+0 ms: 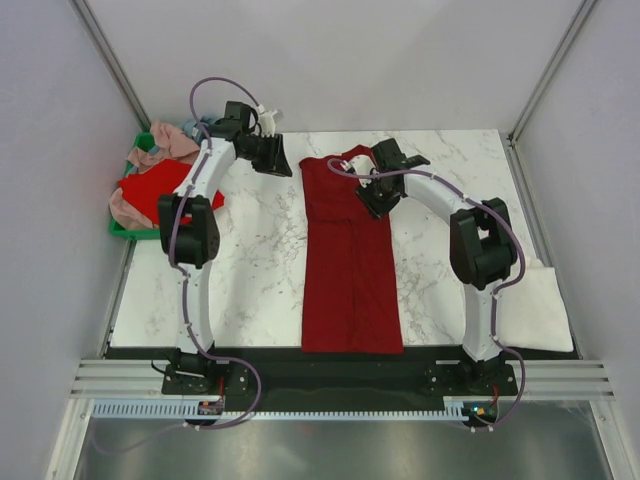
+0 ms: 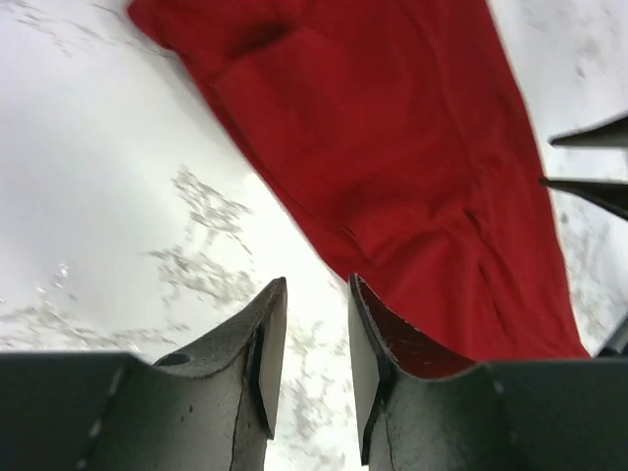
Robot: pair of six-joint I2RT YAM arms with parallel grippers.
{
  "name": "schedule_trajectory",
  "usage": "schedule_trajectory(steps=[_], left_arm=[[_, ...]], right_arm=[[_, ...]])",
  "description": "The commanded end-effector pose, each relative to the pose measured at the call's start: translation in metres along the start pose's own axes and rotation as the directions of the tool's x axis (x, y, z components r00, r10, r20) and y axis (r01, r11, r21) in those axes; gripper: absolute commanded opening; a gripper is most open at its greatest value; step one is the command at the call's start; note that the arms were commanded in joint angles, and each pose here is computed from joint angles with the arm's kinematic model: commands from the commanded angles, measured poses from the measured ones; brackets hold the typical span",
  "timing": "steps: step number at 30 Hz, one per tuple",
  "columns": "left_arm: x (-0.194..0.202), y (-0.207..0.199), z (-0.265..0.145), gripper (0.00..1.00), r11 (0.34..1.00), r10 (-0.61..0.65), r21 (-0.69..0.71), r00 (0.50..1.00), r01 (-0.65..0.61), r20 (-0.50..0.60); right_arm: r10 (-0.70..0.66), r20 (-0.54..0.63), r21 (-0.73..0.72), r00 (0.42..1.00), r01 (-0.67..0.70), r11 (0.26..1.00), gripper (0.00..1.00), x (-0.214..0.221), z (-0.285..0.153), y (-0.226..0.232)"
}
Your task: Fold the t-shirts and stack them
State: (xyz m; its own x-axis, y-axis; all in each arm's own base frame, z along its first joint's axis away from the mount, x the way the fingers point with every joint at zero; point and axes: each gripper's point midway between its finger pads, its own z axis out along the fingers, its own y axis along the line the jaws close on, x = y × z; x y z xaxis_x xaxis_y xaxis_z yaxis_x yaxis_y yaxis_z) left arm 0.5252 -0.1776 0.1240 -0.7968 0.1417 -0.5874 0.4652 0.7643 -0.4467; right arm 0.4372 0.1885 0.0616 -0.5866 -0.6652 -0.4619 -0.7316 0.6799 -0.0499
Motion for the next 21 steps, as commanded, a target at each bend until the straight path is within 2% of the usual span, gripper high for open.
schedule_trajectory(steps=[1,5,7,8,9,10,11,13,14,15,17,18,19,20,21], left_arm=[[0.006,-0.046,-0.034,0.38,0.985,0.102,0.141,0.995,-0.104,0.018],[0.052,-0.061,-0.038,0.43,0.982,0.04,0.187,0.995,-0.022,-0.094],[0.067,-0.075,-0.045,0.47,0.971,0.0,0.235,0.992,0.031,-0.13],[0.081,-0.084,-0.054,0.48,0.968,-0.023,0.245,0.988,0.06,-0.151],[0.089,-0.089,-0.059,0.5,0.963,-0.051,0.254,0.985,0.093,-0.167],[0.097,-0.094,-0.063,0.54,0.959,-0.079,0.254,0.98,0.124,-0.181],[0.117,-0.094,-0.064,0.55,0.953,-0.131,0.239,0.965,0.185,-0.227],[0.127,-0.103,-0.076,0.56,0.946,-0.189,0.217,0.954,0.241,-0.234],[0.146,-0.102,-0.075,0.56,0.937,-0.24,0.187,0.932,0.296,-0.271],[0.144,-0.107,-0.084,0.56,0.933,-0.274,0.168,0.931,0.319,-0.243],[0.163,-0.112,-0.086,0.56,0.915,-0.322,0.159,0.91,0.37,-0.262],[0.166,-0.113,-0.087,0.55,0.912,-0.336,0.151,0.906,0.381,-0.257],[0.17,-0.116,-0.09,0.55,0.912,-0.338,0.148,0.906,0.382,-0.255],[0.185,-0.116,-0.089,0.54,0.899,-0.369,0.134,0.885,0.417,-0.283],[0.189,-0.118,-0.09,0.54,0.892,-0.381,0.136,0.877,0.432,-0.292]], right_arm=[[-0.022,0.095,0.034,0.995,0.019,0.999,0.44,-0.021,-0.034,0.0],[-0.018,0.111,0.021,0.994,0.016,1.0,0.43,-0.015,-0.05,0.007],[-0.002,0.082,-0.016,0.997,0.003,1.0,0.44,0.0,-0.055,0.017],[0.012,0.098,-0.03,0.995,-0.009,0.999,0.45,0.002,-0.069,0.022],[0.051,0.046,-0.067,0.998,-0.048,0.997,0.45,0.026,-0.072,0.028],[0.077,0.07,-0.108,0.995,-0.069,0.992,0.45,0.028,-0.087,0.037],[0.122,0.016,-0.154,0.992,-0.118,0.981,0.45,0.051,-0.088,0.049],[0.258,-0.011,-0.203,0.966,-0.255,0.945,0.46,0.068,-0.099,0.052],[0.309,-0.01,-0.256,0.951,-0.301,0.918,0.46,0.071,-0.108,0.061],[0.397,-0.068,-0.291,0.916,-0.398,0.87,0.46,0.086,-0.111,0.069],[0.475,-0.084,-0.347,0.876,-0.472,0.81,0.47,0.089,-0.12,0.082],[0.54,-0.133,-0.354,0.831,-0.549,0.757,0.47,0.099,-0.119,0.091],[0.566,-0.147,-0.363,0.811,-0.576,0.732,0.48,0.102,-0.123,0.099],[0.596,-0.213,-0.386,0.775,-0.627,0.677,0.48,0.118,-0.12,0.116],[0.65,-0.278,-0.373,0.707,-0.703,0.605,0.49,0.126,-0.121,0.129]])
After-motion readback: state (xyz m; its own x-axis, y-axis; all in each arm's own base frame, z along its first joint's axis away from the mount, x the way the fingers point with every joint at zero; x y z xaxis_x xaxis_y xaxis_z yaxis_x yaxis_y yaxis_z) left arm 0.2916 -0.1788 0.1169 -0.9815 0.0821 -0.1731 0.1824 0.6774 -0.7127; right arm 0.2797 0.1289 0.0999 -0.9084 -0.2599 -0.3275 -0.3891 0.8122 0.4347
